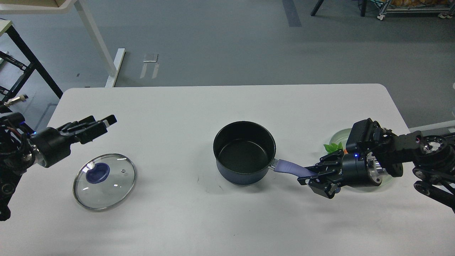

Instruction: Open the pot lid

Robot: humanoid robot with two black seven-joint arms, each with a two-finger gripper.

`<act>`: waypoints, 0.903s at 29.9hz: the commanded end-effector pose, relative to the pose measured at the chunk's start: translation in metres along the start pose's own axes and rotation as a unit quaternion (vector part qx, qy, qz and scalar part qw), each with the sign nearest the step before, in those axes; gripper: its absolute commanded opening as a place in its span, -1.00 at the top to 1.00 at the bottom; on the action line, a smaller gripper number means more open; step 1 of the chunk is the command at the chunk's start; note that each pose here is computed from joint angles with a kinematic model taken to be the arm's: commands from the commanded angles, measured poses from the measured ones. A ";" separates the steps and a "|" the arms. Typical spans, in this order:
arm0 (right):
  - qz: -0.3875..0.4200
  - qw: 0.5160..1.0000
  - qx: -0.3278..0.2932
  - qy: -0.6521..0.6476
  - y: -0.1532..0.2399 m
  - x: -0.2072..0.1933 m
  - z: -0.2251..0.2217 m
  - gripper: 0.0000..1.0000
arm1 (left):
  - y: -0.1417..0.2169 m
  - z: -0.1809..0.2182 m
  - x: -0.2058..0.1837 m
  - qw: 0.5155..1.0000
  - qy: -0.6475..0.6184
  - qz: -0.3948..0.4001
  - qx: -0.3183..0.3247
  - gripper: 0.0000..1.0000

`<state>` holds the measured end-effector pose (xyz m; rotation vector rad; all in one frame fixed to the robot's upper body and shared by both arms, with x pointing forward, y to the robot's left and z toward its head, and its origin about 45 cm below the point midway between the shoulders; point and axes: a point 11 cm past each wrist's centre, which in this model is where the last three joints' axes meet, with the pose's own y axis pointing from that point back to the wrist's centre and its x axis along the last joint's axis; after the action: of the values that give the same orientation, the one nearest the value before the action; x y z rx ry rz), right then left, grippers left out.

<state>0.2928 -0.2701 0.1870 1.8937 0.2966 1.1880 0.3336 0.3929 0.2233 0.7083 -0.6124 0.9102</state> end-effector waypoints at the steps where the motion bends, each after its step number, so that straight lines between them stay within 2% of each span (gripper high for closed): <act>1: 0.000 1.000 -0.001 0.000 0.000 -0.001 0.001 0.27 | -0.015 0.004 0.019 0.981 0.188 0.047 0.001 -0.98; 8: -0.001 1.000 0.001 -0.001 -0.001 -0.001 0.000 0.26 | -0.041 -0.023 0.026 0.919 0.377 0.114 0.010 -0.98; 14: -0.002 1.000 0.001 -0.002 -0.001 -0.002 0.000 0.26 | -0.062 -0.048 0.034 0.851 0.501 0.152 -0.023 -0.98; 17: -0.002 1.000 0.001 -0.003 -0.001 -0.003 -0.001 0.25 | -0.070 -0.057 0.026 0.824 0.550 0.135 0.004 -0.98; 25: -0.002 1.000 0.002 -0.003 -0.002 -0.003 -0.001 0.19 | -0.079 -0.054 0.013 0.808 0.577 0.122 0.002 -0.98; 27: -0.002 1.000 0.002 -0.003 -0.002 -0.003 -0.001 0.01 | -0.081 -0.052 0.011 0.807 0.578 0.122 -0.002 -0.98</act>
<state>0.2907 -0.2706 0.1842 1.8984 0.2997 1.1791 0.4165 0.4088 0.1781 -0.0188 0.4109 1.3748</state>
